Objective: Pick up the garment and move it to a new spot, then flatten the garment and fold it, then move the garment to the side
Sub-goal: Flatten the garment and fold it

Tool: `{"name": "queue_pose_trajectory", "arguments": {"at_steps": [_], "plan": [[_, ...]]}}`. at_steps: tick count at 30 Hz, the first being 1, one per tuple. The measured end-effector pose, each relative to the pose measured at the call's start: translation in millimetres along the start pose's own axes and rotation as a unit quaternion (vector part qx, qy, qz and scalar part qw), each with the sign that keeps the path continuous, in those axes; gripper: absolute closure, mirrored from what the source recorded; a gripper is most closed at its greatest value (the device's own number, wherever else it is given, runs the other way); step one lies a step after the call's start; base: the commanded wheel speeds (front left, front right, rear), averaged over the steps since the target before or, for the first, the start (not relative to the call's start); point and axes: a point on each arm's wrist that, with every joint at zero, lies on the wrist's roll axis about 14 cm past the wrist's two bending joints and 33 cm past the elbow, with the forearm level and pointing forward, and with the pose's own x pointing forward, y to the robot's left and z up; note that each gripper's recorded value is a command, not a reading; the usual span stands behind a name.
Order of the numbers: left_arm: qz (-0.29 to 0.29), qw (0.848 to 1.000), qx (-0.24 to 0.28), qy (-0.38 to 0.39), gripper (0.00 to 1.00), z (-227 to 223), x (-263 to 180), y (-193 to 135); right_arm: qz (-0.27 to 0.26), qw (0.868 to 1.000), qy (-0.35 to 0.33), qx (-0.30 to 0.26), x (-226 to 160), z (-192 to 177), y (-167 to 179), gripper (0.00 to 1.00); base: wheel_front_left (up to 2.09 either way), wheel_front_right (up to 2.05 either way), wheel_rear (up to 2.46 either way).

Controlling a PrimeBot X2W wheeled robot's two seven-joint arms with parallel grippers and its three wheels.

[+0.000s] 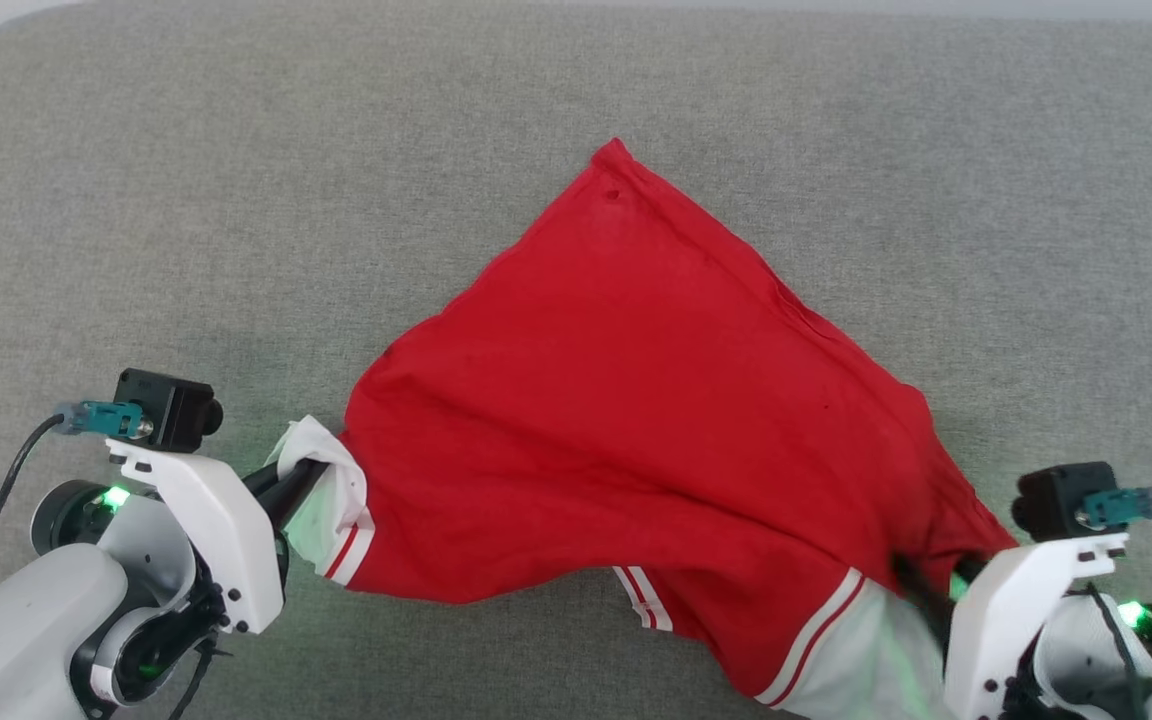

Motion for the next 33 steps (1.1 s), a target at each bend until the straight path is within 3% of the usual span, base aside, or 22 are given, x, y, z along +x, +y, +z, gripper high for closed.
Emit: {"name": "queue_pose_trajectory", "arguments": {"at_steps": [8,17,24,33], "plan": [[0.0,1.0,0.0,-0.003,1.0,-1.1,-4.0,0.4,0.006,0.996,-0.078,-0.033,-35.1,43.3,13.9,0.0,0.0,0.0,0.0],[0.003,1.0,-0.005,-0.004,1.0,-5.1,-9.8,1.0,0.027,0.974,-0.208,-0.084,-61.8,116.5,44.2,0.0,0.0,0.0,0.0],[-0.002,1.0,-0.007,-0.008,1.0,-3.8,-14.4,-3.4,0.069,0.959,-0.24,-0.133,-29.5,168.7,76.8,0.0,0.0,0.0,0.0],[0.002,1.0,-0.004,-0.013,1.0,-5.3,-22.2,-2.9,0.106,0.955,-0.179,-0.212,42.6,205.8,117.3,0.0,0.0,0.0,0.0]]}}
